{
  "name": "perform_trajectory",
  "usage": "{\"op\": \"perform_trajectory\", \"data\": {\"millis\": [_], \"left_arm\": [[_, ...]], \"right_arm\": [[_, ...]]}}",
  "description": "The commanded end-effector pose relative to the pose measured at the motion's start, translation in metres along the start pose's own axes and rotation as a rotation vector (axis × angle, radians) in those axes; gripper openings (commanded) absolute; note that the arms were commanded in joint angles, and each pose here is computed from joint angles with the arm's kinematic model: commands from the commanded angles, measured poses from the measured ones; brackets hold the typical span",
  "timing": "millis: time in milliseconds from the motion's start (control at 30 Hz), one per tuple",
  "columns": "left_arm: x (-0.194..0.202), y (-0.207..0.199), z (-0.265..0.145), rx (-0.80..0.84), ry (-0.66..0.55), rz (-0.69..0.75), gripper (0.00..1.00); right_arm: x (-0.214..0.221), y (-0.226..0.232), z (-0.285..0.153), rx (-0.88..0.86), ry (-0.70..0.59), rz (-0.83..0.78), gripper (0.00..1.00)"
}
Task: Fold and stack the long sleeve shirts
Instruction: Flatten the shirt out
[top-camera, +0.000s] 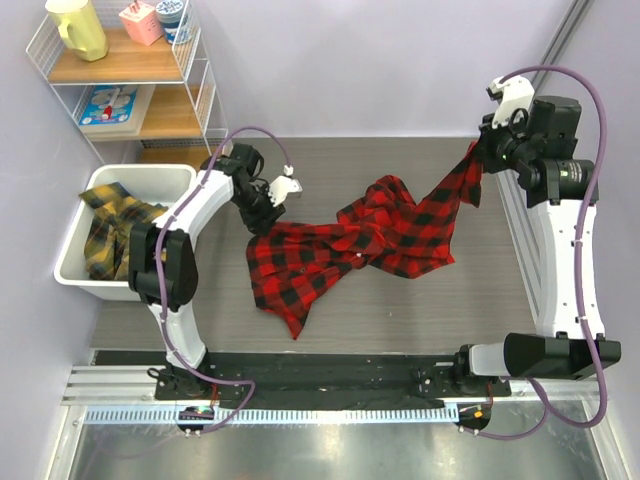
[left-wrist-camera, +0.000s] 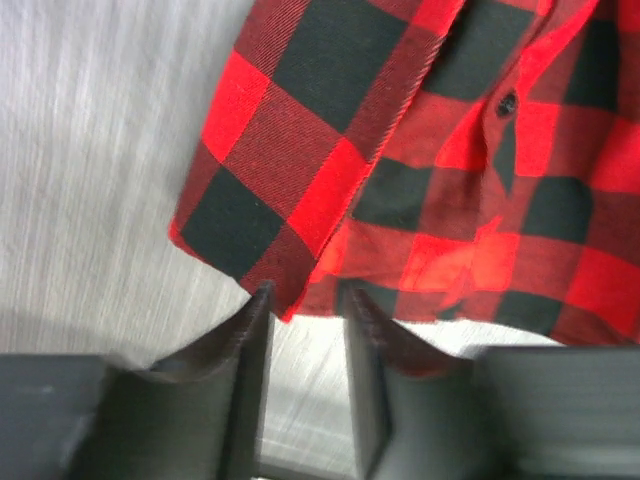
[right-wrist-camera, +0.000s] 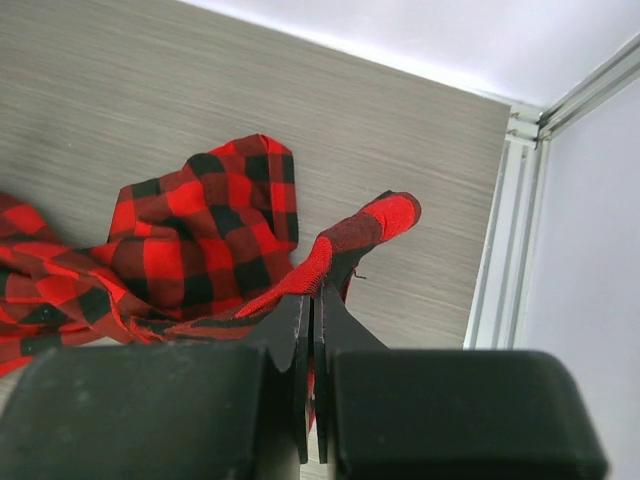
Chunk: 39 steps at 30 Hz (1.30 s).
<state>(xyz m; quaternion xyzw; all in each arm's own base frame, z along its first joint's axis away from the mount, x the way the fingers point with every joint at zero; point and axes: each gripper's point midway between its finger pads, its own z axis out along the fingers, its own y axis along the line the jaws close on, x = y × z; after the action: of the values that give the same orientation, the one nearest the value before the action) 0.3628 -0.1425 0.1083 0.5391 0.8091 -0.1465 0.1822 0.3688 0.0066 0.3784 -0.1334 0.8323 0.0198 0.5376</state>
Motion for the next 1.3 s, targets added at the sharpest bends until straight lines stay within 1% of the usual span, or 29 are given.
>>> {"op": "perform_trajectory", "data": {"millis": [0, 33, 67, 233, 267, 300, 400, 433, 533, 633, 733, 800, 867, 900, 933, 967, 1033, 1100, 1133, 1233, 1267], "left_arm": [[-0.023, 0.015, -0.003, -0.017, -0.071, 0.063, 0.46], [-0.025, 0.015, -0.002, -0.010, -0.080, 0.070, 0.47], [-0.026, 0.015, -0.001, -0.010, -0.087, 0.080, 0.52], [-0.040, 0.029, 0.006, -0.044, -0.148, 0.138, 0.57], [-0.042, 0.029, 0.008, -0.039, -0.161, 0.150, 0.61], [-0.045, 0.031, 0.008, -0.041, -0.172, 0.162, 0.62], [-0.049, 0.025, 0.013, 0.007, -0.197, 0.230, 0.64], [-0.044, 0.021, 0.017, 0.039, -0.182, 0.245, 0.64], [-0.042, 0.018, 0.018, 0.067, -0.169, 0.278, 0.64], [-0.027, 0.014, 0.024, 0.092, -0.119, 0.294, 0.65], [-0.013, 0.023, 0.035, 0.063, -0.055, 0.297, 0.65], [-0.009, 0.032, 0.040, 0.027, -0.040, 0.287, 0.63], [-0.007, 0.038, 0.040, -0.008, -0.028, 0.272, 0.55], [-0.010, 0.041, 0.038, -0.032, -0.035, 0.253, 0.49], [-0.013, 0.042, 0.035, -0.039, -0.039, 0.247, 0.27], [-0.017, 0.041, 0.032, -0.040, -0.048, 0.238, 0.17], [-0.019, 0.031, 0.020, -0.009, -0.057, 0.198, 0.01], [-0.022, 0.022, 0.016, 0.005, -0.076, 0.152, 0.00], [-0.026, 0.022, 0.008, -0.017, -0.090, 0.147, 0.00], [-0.015, 0.017, 0.005, -0.027, -0.058, 0.078, 0.00], [-0.013, 0.017, 0.006, -0.036, -0.048, 0.048, 0.00]], "right_arm": [[-0.008, 0.001, 0.000, -0.013, -0.025, 0.010, 0.01], [-0.008, 0.001, 0.000, -0.010, -0.024, 0.010, 0.01], [-0.008, 0.001, 0.001, -0.010, -0.026, 0.009, 0.01], [-0.006, 0.000, 0.001, -0.007, -0.016, 0.009, 0.01], [-0.006, 0.000, 0.002, -0.005, -0.014, 0.009, 0.01], [-0.006, -0.001, 0.002, -0.004, -0.015, 0.009, 0.01], [-0.007, -0.002, 0.002, 0.002, -0.014, 0.004, 0.01], [-0.006, -0.003, 0.002, 0.004, -0.011, 0.004, 0.01], [-0.006, -0.004, 0.003, 0.011, -0.007, 0.003, 0.01], [-0.005, -0.004, 0.004, 0.012, -0.003, 0.007, 0.01], [-0.004, -0.005, 0.005, 0.019, -0.001, 0.012, 0.01], [-0.003, -0.008, 0.007, 0.033, -0.001, 0.021, 0.01], [-0.005, -0.010, 0.007, 0.045, -0.006, 0.029, 0.01], [-0.007, -0.011, 0.007, 0.052, -0.012, 0.028, 0.01], [-0.006, -0.013, 0.007, 0.059, -0.011, 0.030, 0.01], [-0.006, -0.012, 0.007, 0.057, -0.010, 0.032, 0.01], [-0.003, -0.008, 0.009, 0.035, -0.008, 0.026, 0.01], [0.001, -0.007, 0.017, 0.021, -0.008, 0.026, 0.01], [0.005, -0.004, 0.022, 0.005, 0.002, 0.031, 0.01], [0.004, -0.002, 0.033, -0.012, 0.008, 0.051, 0.01], [0.001, -0.006, 0.034, 0.006, 0.003, 0.050, 0.01]]}}
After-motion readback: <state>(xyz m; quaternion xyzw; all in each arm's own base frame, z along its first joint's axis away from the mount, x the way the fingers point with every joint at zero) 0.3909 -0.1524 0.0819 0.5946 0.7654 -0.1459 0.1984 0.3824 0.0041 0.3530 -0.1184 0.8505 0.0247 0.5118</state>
